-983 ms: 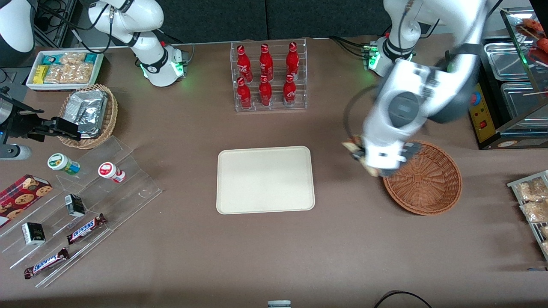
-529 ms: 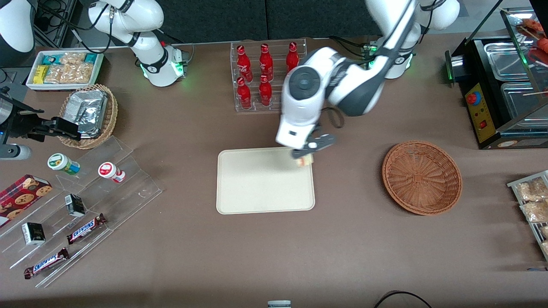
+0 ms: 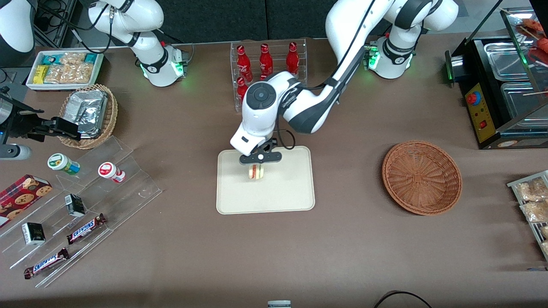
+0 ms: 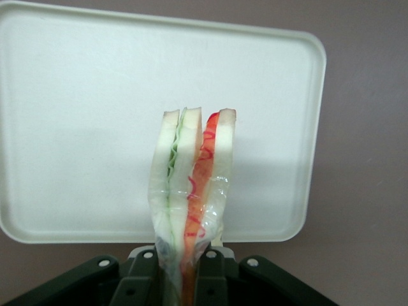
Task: Place sandwich from basket to tray
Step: 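Lower the sandwich onto the tray and open the left gripper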
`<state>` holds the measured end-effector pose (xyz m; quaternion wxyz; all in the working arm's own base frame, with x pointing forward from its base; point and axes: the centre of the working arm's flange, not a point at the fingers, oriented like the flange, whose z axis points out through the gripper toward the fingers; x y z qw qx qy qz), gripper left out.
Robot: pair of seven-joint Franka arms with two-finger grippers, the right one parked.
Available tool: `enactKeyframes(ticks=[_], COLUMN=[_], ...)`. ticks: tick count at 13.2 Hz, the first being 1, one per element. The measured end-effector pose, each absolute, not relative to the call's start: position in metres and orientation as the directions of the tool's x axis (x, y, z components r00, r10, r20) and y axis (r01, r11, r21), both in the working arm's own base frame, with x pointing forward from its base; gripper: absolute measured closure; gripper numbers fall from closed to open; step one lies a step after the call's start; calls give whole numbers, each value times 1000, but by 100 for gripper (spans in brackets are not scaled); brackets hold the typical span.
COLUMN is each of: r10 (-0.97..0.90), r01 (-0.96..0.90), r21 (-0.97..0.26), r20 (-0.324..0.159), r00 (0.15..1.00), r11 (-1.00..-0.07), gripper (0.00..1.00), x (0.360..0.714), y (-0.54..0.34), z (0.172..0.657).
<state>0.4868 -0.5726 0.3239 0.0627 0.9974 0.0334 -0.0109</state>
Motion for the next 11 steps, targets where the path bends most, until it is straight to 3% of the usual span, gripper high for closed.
enactKeyframes(ticks=[7, 11], r10=[-5, 16], r01=[-1, 19], r21=[43, 40], r20=[-75, -72], r00=[997, 997], r11=[-999, -999], gripper=[82, 82], x=[498, 509], y=[-555, -546], z=[246, 220])
